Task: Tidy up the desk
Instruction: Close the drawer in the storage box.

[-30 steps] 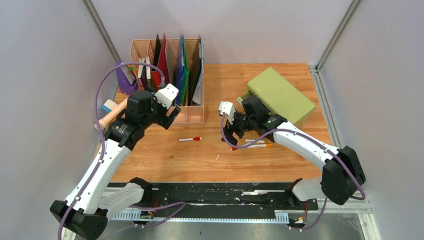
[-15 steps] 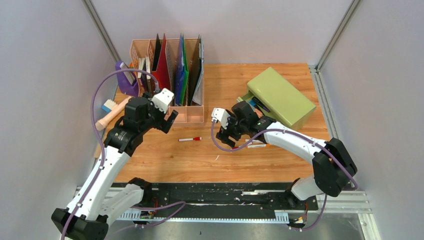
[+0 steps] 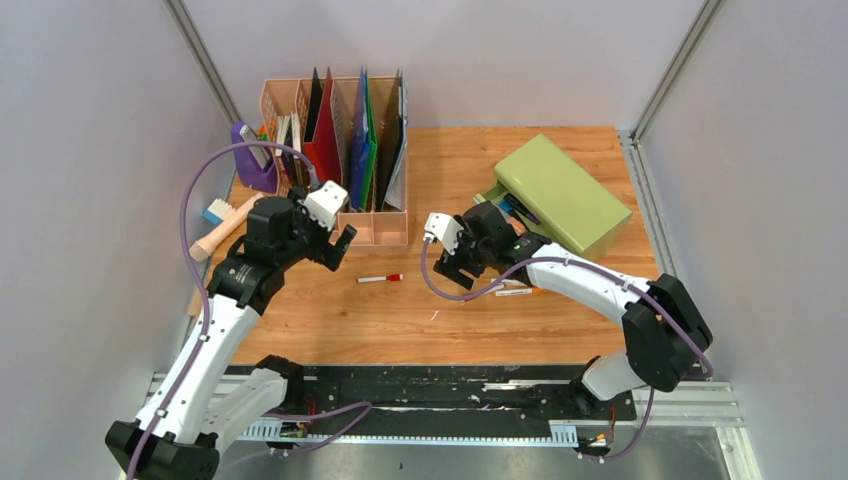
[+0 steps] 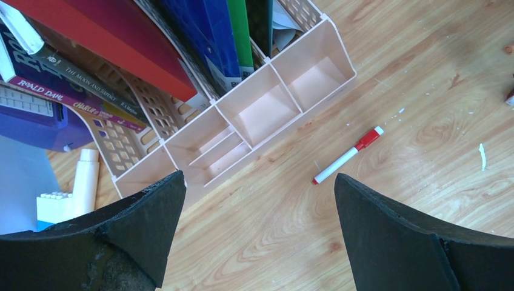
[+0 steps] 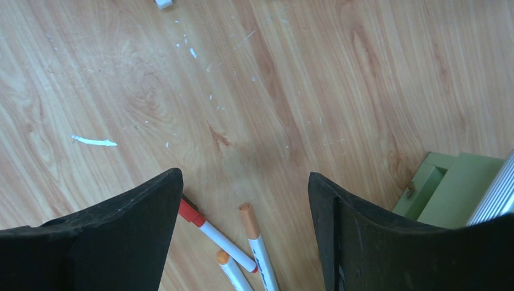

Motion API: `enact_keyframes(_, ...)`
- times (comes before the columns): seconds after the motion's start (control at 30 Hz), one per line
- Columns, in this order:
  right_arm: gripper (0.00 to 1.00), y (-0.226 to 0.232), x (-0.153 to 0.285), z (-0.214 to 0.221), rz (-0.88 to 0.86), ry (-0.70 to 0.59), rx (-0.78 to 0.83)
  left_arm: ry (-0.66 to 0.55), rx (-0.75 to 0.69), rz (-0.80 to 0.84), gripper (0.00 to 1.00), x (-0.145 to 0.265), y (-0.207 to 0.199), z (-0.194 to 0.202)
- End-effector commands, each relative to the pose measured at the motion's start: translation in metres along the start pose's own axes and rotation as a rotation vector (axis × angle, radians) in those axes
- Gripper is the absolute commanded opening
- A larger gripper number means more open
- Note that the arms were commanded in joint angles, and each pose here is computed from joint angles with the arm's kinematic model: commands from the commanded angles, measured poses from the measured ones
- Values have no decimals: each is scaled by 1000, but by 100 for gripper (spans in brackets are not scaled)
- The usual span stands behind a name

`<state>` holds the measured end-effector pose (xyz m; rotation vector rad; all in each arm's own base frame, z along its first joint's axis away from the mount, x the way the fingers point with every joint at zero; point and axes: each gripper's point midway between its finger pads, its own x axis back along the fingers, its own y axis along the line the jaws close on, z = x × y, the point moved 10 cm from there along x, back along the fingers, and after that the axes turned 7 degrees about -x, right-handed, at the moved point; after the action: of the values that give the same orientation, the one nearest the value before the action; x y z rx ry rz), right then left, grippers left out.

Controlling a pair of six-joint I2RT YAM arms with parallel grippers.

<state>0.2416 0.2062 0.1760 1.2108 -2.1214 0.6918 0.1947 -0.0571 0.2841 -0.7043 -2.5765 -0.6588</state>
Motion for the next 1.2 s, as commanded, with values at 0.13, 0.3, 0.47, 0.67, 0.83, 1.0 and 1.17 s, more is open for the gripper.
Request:
enact_keyframes(0.13,77,-9,4,-3,75,-20,34,-45,-8,41,100,-3,-1,0)
enact_keyframes(0.3,76,-5,9,-4,32,-38,43,-45,-14,51,100,-4,-2,2)
enact_keyframes(0.47,76,-3,10,-4,12,-35,46,-42,-12,48,100,-4,-1,3)
enact_keyframes(0.67,81,-17,4,6,95,32,34,-47,-13,56,100,-3,-1,4)
enact_keyframes(0.83,84,-37,3,17,173,83,-17,-53,-15,67,100,-3,-3,4)
enact_keyframes(1.0,84,-58,11,26,245,98,-80,-56,-18,67,100,-2,-3,5)
enact_keyframes(1.17,84,-77,22,35,333,120,-136,-56,-20,71,100,-2,-4,5)
